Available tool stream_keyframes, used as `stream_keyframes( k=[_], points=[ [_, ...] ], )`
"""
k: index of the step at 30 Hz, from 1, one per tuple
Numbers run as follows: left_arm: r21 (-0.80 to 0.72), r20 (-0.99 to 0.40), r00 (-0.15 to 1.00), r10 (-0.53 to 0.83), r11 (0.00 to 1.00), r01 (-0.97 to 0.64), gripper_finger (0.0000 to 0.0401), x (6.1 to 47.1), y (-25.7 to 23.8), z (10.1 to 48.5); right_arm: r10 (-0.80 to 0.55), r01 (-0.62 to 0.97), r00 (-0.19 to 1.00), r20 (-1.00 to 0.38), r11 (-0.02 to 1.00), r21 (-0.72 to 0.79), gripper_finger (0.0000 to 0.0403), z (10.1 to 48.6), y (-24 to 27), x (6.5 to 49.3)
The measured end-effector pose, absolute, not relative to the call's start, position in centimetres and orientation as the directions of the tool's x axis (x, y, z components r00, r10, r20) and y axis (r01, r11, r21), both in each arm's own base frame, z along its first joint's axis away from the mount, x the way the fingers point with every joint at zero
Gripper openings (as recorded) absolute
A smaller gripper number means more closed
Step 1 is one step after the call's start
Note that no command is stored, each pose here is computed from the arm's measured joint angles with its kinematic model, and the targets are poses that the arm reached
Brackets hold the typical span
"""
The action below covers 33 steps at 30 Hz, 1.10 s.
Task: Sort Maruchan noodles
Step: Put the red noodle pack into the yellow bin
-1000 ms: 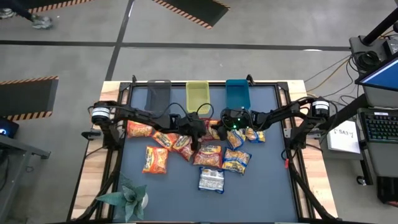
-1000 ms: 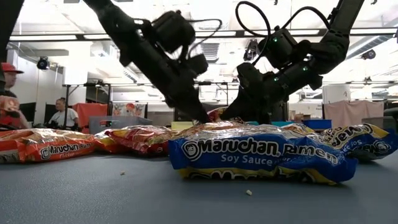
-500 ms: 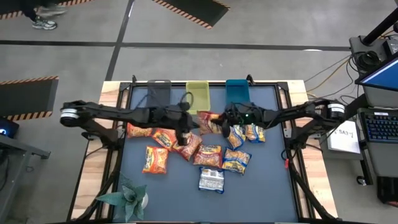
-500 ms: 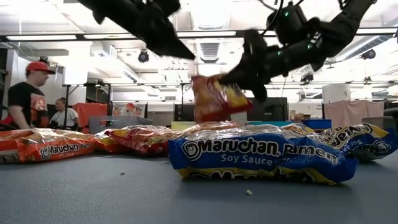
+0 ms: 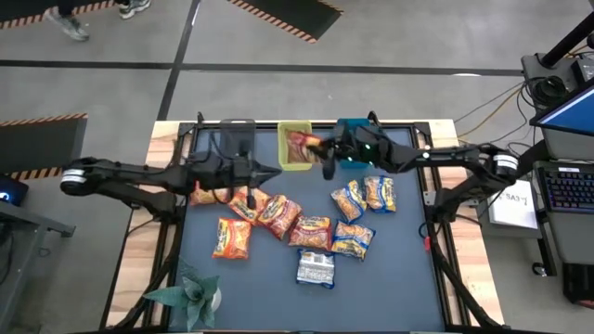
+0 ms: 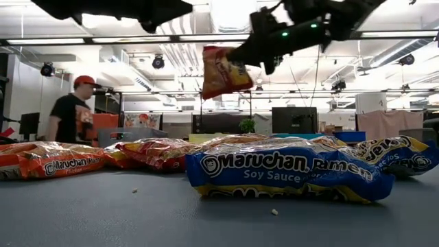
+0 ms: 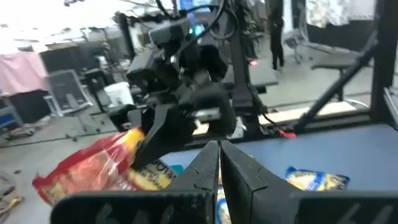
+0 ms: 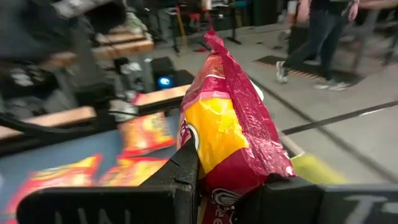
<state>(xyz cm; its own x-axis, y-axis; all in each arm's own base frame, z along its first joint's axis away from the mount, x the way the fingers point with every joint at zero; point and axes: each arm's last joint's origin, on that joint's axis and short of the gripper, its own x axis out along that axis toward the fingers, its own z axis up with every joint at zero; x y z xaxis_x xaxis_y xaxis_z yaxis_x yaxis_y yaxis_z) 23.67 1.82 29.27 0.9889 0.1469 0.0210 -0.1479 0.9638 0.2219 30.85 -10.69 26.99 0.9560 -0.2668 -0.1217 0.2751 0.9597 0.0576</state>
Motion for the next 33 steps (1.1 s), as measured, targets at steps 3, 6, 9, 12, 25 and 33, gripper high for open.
stream_keyframes(
  k=[3,6,9,12,25,33],
  points=[
    [0.198,0.054,0.983,0.173,0.963,-0.180,0.0000,22.4,1.8,29.6,-0.313,0.313,0.939,-0.142,0.949,-0.022,0.0053,27.7,-12.5,32.1],
    [0.170,0.085,0.978,0.191,0.964,-0.203,0.0000,21.1,1.8,29.8,-0.355,0.346,0.924,-0.146,0.935,-0.081,0.0053,27.9,-14.4,33.5],
    [0.155,0.117,0.974,0.194,0.965,-0.211,0.0000,19.9,1.7,30.0,-0.387,0.372,0.909,-0.154,0.921,-0.116,0.0053,27.5,-16.4,34.7],
    [0.143,0.140,0.971,0.195,0.966,-0.214,0.0000,18.8,1.6,29.9,-0.413,0.393,0.896,-0.163,0.909,-0.141,0.0053,26.5,-18.3,35.7],
    [0.097,0.195,0.961,0.194,0.972,-0.215,0.0000,16.6,1.5,29.8,-0.463,0.438,0.867,-0.183,0.884,-0.163,0.0053,20.4,-22.6,36.9],
    [0.098,0.190,0.963,0.194,0.972,-0.215,0.0000,16.8,1.5,29.9,-0.453,0.426,0.867,-0.209,0.890,-0.160,0.0053,18.6,-22.8,37.4]
  ],
)
